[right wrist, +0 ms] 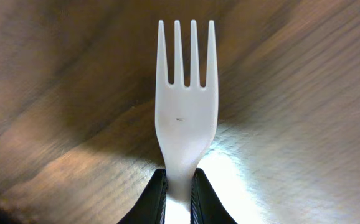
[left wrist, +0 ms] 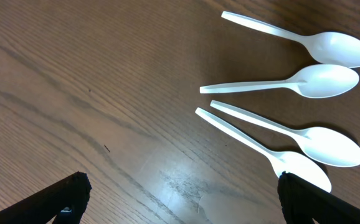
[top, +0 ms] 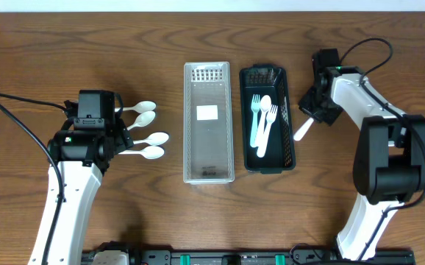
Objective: Pack container
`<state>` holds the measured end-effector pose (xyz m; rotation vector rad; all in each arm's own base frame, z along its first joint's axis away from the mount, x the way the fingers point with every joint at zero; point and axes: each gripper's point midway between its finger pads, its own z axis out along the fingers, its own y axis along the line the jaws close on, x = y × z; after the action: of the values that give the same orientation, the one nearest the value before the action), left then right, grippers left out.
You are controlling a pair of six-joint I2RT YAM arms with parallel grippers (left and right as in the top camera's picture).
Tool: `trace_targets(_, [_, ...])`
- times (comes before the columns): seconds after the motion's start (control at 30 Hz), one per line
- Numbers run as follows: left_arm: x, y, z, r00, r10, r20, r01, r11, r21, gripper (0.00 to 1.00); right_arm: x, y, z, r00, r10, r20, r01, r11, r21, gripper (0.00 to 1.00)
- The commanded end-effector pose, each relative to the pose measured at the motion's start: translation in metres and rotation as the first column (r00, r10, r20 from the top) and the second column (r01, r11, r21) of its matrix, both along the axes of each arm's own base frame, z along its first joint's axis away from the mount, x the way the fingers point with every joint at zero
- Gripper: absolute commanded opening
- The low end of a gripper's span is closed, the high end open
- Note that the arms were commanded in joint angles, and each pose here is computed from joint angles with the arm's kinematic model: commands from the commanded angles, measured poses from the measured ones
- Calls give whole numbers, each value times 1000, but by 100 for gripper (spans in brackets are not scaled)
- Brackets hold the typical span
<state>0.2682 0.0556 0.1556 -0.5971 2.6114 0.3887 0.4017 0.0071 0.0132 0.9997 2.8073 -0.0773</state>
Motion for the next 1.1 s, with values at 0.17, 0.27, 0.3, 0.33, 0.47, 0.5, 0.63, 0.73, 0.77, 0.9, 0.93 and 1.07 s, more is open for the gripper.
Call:
trace_targets(0.17, [2,2,4,1000,2,6,-2,1000,7,98,30,46,177,817,383,432,-387,918,-83,1])
trace_targets(0.27, [2,2,4,1000,2,6,-2,1000,7,98,21,79,198,752,441,491,-479,876,-53,1])
trace_targets(0.3, [2,2,4,1000,2,6,-2,1000,7,98,17,89,198,744,458,487,-500,865,-50,1])
trace_targets(0.33, [2,2,4,1000,2,6,-2,1000,7,98,13,96,195,741,473,476,-517,855,-46,1])
trace_targets(0.47, [2,2,4,1000,2,6,-2,1000,7,98,2,117,159,754,529,390,-559,828,-42,1])
trace_targets(0.5, [2,2,4,1000,2,6,-2,1000,6,98,0,121,145,758,543,361,-569,822,-41,1])
trace_targets(0.63, [2,2,4,999,43,23,-43,999,-11,98,-11,145,96,757,595,271,-622,783,16,1])
trace_targets(0.73, [2,-1,3,997,71,32,-69,997,-44,98,-14,160,76,725,649,233,-669,743,12,1])
trace_targets(0.77, [2,-4,1,998,64,28,-62,996,-61,98,-14,163,76,716,657,236,-677,736,9,7])
trace_targets(0.9, [5,-14,-1,998,44,33,-40,992,-117,98,-5,160,92,712,643,281,-668,744,-10,65])
trace_targets(0.93, [5,-16,-1,999,40,31,-36,991,-127,98,-1,155,100,716,631,298,-657,754,-16,80])
trace_targets(1.07, [5,-17,-2,999,37,31,-33,991,-133,98,9,122,138,739,564,370,-591,805,-45,97])
